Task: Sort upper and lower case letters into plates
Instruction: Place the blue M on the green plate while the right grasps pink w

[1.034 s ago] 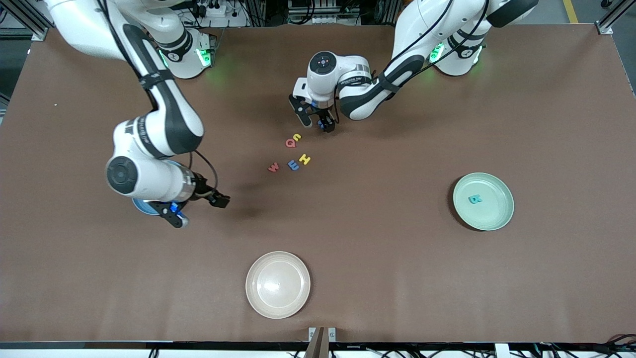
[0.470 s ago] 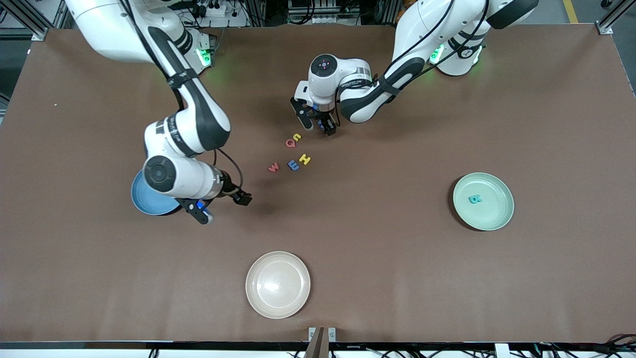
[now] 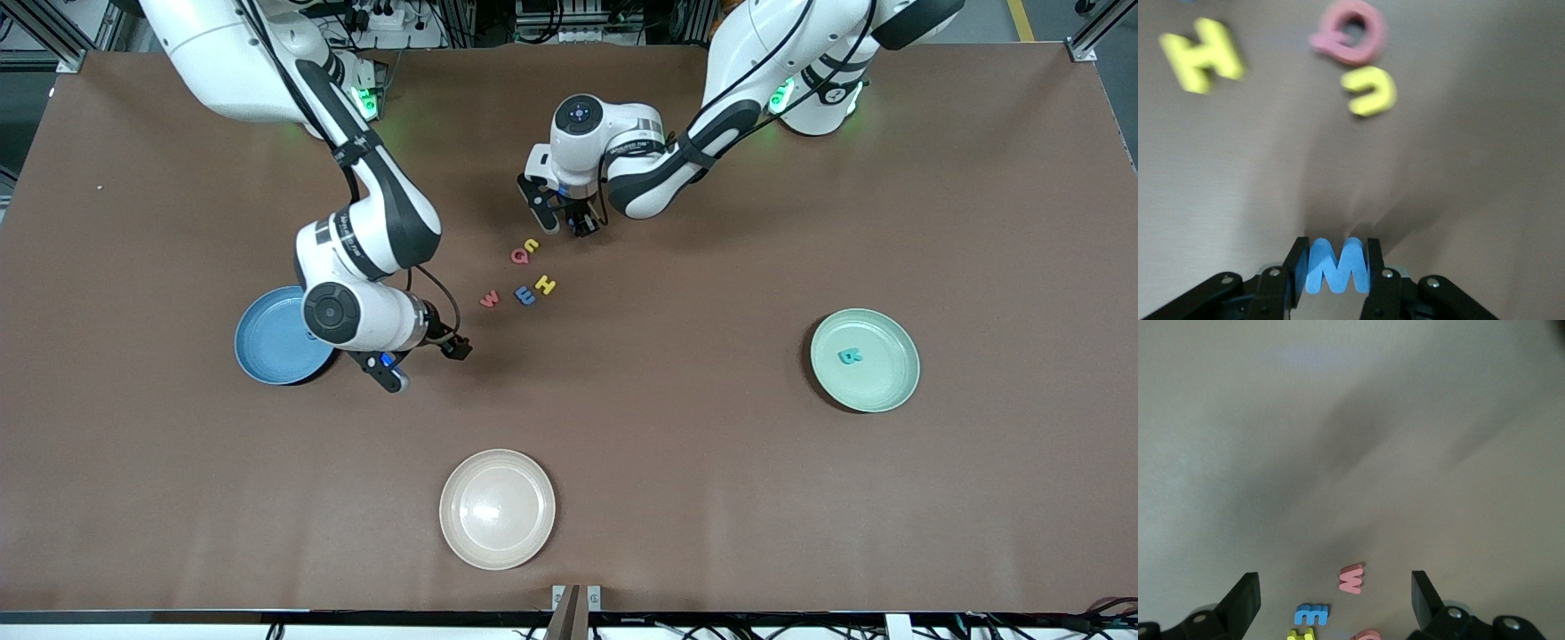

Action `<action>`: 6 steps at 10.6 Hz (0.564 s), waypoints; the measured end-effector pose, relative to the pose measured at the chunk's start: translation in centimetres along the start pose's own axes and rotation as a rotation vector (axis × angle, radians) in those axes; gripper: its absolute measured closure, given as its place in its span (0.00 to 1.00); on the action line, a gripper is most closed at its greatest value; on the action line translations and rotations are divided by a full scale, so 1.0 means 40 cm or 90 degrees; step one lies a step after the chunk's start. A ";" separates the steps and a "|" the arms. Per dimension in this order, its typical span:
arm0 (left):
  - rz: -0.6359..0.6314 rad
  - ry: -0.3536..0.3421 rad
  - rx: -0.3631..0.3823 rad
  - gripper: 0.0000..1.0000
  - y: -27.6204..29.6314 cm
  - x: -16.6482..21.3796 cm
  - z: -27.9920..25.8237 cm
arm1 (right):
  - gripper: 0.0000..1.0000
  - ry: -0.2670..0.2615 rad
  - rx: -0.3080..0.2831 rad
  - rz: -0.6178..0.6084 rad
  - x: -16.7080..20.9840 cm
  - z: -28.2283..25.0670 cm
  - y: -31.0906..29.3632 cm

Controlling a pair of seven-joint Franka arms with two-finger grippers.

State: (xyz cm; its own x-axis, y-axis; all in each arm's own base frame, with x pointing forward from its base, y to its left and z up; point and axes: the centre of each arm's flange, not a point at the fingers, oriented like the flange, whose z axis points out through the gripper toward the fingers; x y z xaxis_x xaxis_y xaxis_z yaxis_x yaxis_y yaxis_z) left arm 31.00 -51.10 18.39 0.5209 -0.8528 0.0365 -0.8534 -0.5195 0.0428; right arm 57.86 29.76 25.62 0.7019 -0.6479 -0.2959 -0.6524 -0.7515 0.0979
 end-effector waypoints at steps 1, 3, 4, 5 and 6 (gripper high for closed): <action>-0.032 0.018 0.017 0.60 -0.086 0.010 -0.044 | 0.00 0.003 -0.001 0.003 -0.028 0.027 -0.015; -0.117 0.055 0.062 0.60 -0.312 -0.001 -0.151 | 0.00 0.019 0.014 0.016 -0.069 0.084 -0.025; -0.161 0.068 0.085 0.60 -0.435 -0.027 -0.196 | 0.00 0.027 0.024 0.018 -0.092 0.123 -0.025; -0.184 0.071 0.108 0.61 -0.562 -0.070 -0.226 | 0.00 0.030 0.027 0.013 -0.117 0.155 -0.023; -0.198 0.060 0.123 0.61 -0.686 -0.127 -0.233 | 0.00 0.034 0.030 0.009 -0.132 0.180 -0.019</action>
State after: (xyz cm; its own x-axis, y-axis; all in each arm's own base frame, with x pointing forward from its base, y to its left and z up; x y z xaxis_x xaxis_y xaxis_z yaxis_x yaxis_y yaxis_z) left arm 51.92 -32.02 26.35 0.7472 -0.6488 0.1441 -0.6371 -0.7609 -0.1229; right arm 52.58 34.64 20.28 0.7059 -0.6650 -0.2439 -0.6741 -0.7365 0.0570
